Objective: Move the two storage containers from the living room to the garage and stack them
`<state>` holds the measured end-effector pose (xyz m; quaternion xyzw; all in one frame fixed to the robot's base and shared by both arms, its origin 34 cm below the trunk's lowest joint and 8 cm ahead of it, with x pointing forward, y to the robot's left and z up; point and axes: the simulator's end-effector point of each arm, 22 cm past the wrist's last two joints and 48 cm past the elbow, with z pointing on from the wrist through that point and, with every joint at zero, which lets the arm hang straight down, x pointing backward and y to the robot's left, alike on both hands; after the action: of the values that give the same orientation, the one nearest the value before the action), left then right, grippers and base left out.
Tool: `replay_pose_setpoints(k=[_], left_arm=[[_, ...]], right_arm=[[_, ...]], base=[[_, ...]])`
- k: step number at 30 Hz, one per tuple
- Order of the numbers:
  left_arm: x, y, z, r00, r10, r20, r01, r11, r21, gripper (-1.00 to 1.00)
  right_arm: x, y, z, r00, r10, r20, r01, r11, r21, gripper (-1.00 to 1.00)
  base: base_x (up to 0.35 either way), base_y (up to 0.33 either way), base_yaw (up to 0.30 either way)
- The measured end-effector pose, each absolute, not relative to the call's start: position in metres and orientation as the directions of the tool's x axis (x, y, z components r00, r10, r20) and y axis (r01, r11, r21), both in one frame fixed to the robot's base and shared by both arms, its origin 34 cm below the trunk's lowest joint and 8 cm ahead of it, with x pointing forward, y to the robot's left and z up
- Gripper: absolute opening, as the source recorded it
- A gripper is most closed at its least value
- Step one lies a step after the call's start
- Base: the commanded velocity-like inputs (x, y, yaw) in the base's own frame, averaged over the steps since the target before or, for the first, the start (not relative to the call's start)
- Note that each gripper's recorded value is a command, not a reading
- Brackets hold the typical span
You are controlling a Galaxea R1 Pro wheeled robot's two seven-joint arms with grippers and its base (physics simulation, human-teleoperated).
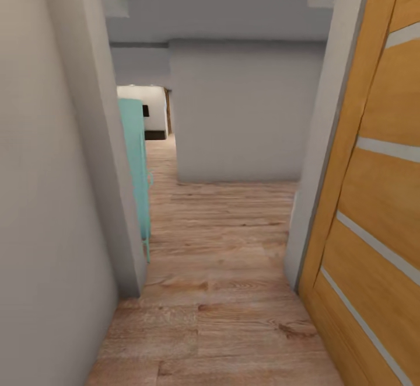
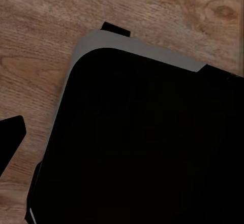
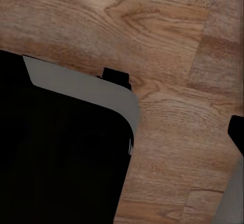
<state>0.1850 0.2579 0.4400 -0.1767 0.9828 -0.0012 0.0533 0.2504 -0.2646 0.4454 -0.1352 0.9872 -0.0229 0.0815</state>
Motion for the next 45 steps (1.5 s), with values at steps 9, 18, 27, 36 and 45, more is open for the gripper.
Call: replay_pose_setpoints(k=[9,18,27,36,45], left_arm=[[0.1851,0.2574,0.4400,-0.932,-0.346,-0.104,-0.346,0.938,-0.022,1.00],[0.1848,0.2572,0.4400,-0.933,-0.344,-0.103,-0.344,0.939,-0.022,1.00],[0.1850,0.2573,0.4400,-0.933,-0.344,-0.104,-0.344,0.939,-0.022,1.00],[0.1851,0.2571,0.4400,-0.933,-0.344,-0.104,-0.344,0.939,-0.022,1.00],[0.1851,0.2562,0.4400,-0.933,-0.344,-0.104,-0.344,0.939,-0.023,1.00]], right_arm=[[0.2506,-0.2646,0.4454,-0.950,-0.271,-0.156,-0.264,0.962,-0.067,1.00],[0.2509,-0.2645,0.4455,-0.950,-0.271,-0.157,-0.264,0.962,-0.067,1.00],[0.2514,-0.2645,0.4456,-0.949,-0.271,-0.159,-0.263,0.962,-0.067,1.00],[0.2517,-0.2650,0.4456,-0.949,-0.271,-0.161,-0.263,0.962,-0.068,1.00],[0.2527,-0.2652,0.4458,-0.949,-0.270,-0.165,-0.262,0.962,-0.069,1.00]], base=[[0.321,0.000,0.013],[0.321,0.000,0.001],[0.322,0.000,0.000],[0.322,0.000,0.000],[0.322,0.000,-0.002]])
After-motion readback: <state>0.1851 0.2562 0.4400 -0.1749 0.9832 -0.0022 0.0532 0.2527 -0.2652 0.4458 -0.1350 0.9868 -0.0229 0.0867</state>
